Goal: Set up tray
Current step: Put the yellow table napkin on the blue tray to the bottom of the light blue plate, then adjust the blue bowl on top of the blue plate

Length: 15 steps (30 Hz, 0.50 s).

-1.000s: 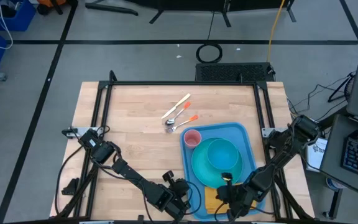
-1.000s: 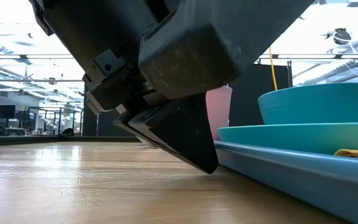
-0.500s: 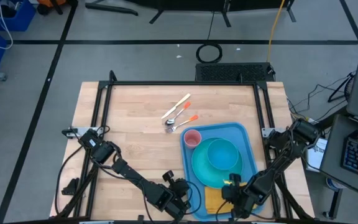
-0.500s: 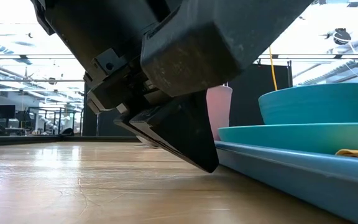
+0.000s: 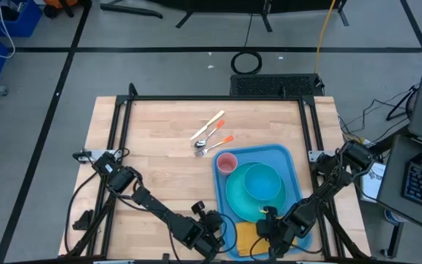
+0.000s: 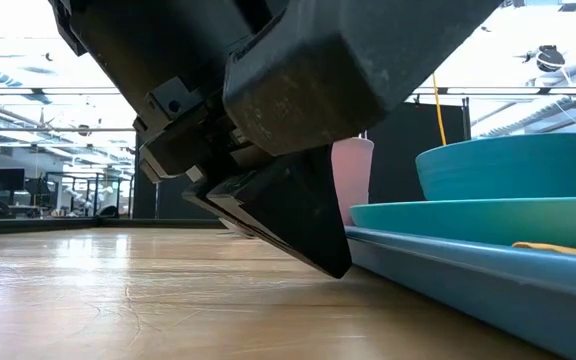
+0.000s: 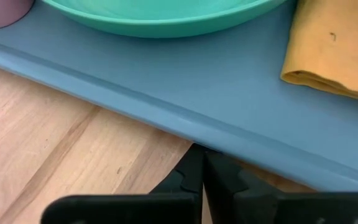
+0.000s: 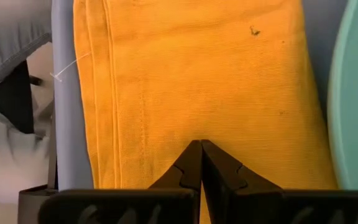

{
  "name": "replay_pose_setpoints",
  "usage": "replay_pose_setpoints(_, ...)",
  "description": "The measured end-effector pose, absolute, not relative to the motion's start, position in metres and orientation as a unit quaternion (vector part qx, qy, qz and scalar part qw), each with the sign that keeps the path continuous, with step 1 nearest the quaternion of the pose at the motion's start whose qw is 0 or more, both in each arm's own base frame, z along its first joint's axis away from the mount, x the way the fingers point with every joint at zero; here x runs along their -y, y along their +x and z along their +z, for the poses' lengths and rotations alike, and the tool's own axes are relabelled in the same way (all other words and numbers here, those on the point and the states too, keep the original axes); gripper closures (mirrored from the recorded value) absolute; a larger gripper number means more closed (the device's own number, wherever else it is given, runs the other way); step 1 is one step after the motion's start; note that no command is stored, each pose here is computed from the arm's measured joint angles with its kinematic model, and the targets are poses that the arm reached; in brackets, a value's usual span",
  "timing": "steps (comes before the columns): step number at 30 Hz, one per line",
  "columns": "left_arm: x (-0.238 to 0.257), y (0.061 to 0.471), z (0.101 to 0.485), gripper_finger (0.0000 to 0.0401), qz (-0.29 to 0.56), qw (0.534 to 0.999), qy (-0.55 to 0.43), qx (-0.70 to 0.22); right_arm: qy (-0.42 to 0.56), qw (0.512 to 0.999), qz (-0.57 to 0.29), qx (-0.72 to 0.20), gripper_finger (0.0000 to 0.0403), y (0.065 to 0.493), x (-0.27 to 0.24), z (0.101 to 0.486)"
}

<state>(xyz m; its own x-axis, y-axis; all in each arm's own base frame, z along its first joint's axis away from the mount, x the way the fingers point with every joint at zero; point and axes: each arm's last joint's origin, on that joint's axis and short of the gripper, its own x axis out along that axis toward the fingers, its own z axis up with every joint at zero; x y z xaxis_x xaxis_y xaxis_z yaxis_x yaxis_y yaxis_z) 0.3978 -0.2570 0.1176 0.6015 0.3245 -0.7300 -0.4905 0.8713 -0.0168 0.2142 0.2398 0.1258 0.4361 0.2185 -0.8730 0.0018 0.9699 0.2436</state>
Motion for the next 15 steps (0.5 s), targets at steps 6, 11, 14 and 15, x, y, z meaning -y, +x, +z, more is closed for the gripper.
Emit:
replay_pose_setpoints(6, 0.257, 0.398, 0.118, 0.0388, 0.229, 0.888, -0.109, -0.383, 0.091, 0.849, 0.068, -0.516, 0.0403, 0.214, -0.239, 0.129)
replay_pose_setpoints(11, 0.257, 0.399, 0.118, 0.0393, 0.230, 0.890, -0.112, -0.377, 0.077, 0.864, 0.067, -0.494, 0.0403, 0.210, -0.237, 0.141)
replay_pose_setpoints(14, 0.257, 0.399, 0.118, 0.0384, 0.230, 0.891, -0.111, -0.376, 0.081, 0.866, 0.071, -0.489, 0.0403, 0.209, -0.237, 0.147)
replay_pose_setpoints(15, 0.257, 0.399, 0.118, 0.0384, 0.230, 0.891, -0.111, -0.376, 0.083, 0.866, 0.073, -0.487, 0.0403, 0.209, -0.237, 0.148)
